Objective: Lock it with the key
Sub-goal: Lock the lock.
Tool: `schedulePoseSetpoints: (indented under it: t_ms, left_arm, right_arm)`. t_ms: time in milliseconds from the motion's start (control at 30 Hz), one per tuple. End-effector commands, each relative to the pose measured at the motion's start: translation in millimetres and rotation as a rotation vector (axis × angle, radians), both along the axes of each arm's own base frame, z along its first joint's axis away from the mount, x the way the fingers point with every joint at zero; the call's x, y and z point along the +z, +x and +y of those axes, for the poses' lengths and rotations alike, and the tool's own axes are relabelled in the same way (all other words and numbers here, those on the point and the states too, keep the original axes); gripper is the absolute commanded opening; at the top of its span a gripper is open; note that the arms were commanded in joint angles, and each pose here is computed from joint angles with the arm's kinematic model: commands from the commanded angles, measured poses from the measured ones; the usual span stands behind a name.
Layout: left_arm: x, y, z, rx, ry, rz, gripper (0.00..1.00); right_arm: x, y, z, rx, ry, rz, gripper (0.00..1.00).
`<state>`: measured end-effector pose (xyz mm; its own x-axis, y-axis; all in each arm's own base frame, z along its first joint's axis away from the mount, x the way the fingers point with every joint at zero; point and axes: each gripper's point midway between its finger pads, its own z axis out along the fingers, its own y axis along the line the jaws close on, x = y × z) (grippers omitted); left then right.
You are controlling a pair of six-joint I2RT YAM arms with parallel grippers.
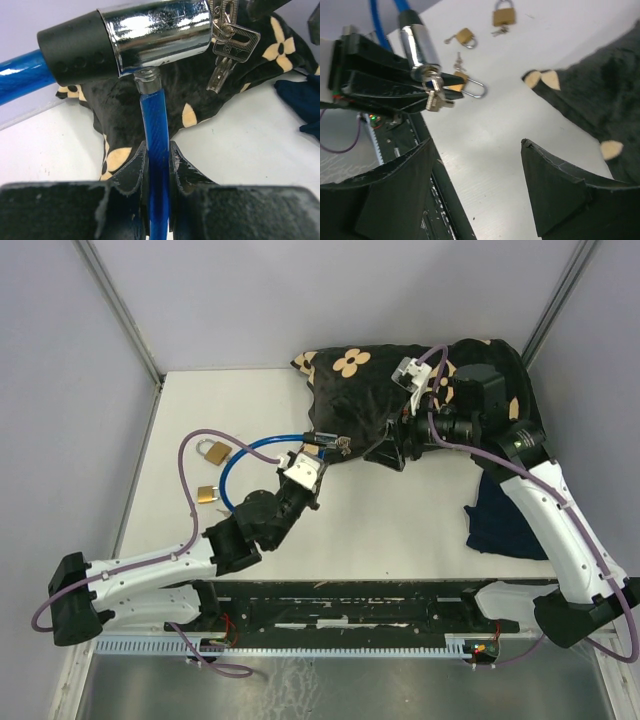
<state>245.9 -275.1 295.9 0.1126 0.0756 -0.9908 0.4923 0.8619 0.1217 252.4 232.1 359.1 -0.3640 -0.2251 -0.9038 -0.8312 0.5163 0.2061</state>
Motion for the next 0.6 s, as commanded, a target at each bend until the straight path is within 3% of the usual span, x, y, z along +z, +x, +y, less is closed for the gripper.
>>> schedulePoseSetpoints:
  t_ms: [0,200,567]
  left_arm:
    - [24,-13,-1,-0.079,-0.037,-0.053,0.03]
    - [29,-17,1,-0.097,-0.051,-0.046,0.03]
    - [43,-13,-2,-0.059,-0.165,0.034,0.03]
  right_arm:
    - [41,-41,24,0.317,0.155,-0.112,0.78]
    - [49,-45,42,0.402,0.286,-0.046,0.78]
    - [22,-23,54,0.364,0.279,-0.082,0.75]
